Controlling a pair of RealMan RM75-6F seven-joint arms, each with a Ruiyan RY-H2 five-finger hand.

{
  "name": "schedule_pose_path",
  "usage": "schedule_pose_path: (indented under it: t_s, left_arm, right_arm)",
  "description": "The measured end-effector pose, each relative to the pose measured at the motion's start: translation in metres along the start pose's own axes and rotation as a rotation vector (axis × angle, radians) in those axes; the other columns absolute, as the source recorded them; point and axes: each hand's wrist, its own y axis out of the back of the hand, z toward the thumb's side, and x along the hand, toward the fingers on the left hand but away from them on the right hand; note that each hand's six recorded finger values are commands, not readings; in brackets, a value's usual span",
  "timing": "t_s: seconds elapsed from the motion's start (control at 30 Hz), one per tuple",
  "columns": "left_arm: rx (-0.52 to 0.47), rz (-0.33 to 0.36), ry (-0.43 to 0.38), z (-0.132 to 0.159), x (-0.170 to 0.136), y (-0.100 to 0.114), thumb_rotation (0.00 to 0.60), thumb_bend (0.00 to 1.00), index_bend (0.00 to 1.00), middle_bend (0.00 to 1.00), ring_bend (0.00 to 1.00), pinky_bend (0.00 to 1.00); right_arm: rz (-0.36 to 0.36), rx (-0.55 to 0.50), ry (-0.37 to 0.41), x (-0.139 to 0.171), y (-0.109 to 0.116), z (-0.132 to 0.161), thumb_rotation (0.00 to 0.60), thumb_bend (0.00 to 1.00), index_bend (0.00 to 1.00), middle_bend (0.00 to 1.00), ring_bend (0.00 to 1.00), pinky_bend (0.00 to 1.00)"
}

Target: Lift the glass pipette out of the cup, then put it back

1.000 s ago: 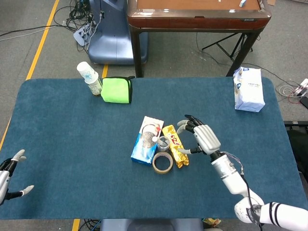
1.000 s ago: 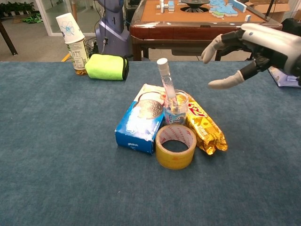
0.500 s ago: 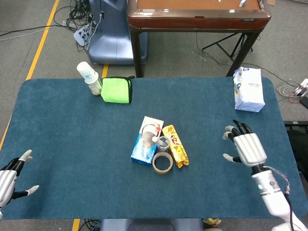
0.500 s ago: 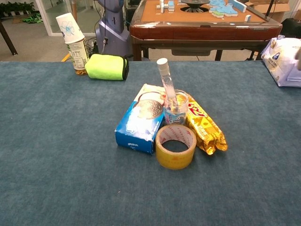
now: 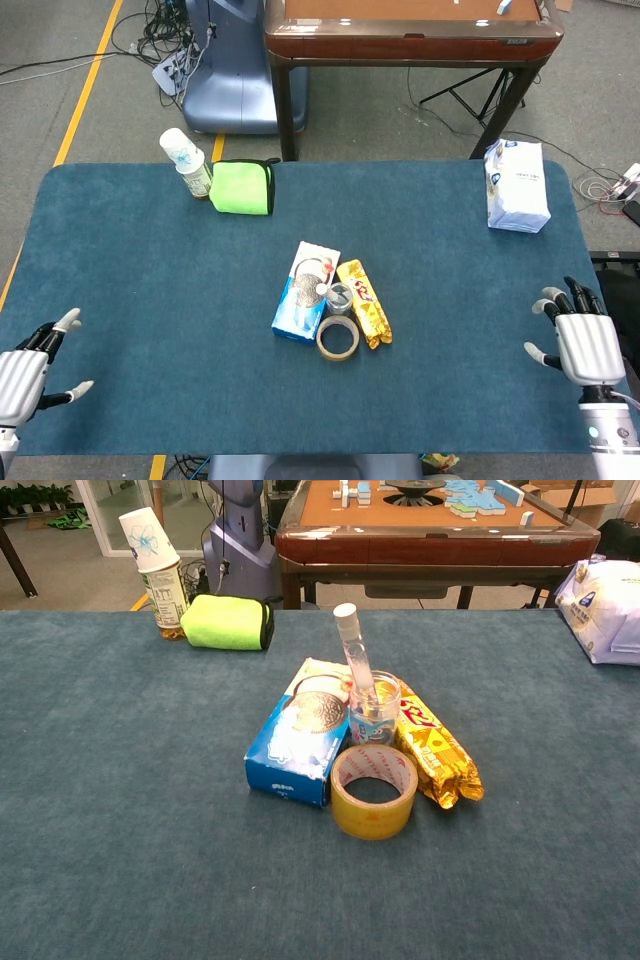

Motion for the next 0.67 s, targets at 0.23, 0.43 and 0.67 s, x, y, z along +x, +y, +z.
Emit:
schedule_pose_path:
  t_s: [0.23, 0.43, 0.67]
  left_arm:
    - [0.000, -0.005, 0.006, -0.001, 0.002, -0.001, 0.600, 0.09, 0.07, 0.25, 0.19, 0.38]
    - [0.001, -0.014, 0.000, 0.000, 0.003, -0.003, 0.600, 0.09, 0.07, 0.25, 0.19, 0.38]
    - [-0.004, -0.032, -0.004, 0.001, 0.004, -0.007, 0.600, 0.09, 0.07, 0.25, 0.19, 0.38]
  right_arm:
    - [-0.047, -0.045, -0.022, 0.017, 0.003, -0.014, 0.600, 0.11, 0.42, 0.27, 0.09, 0.14]
    - [-0.073, -0.062, -0.019, 0.019, 0.011, -0.020, 0.600, 0.11, 0.42, 0.27, 0.09, 0.14]
    - [-0.087, -0.094, -0.034, 0.018, 0.016, -0.027, 0.600, 0.11, 0.42, 0.27, 0.09, 0.14]
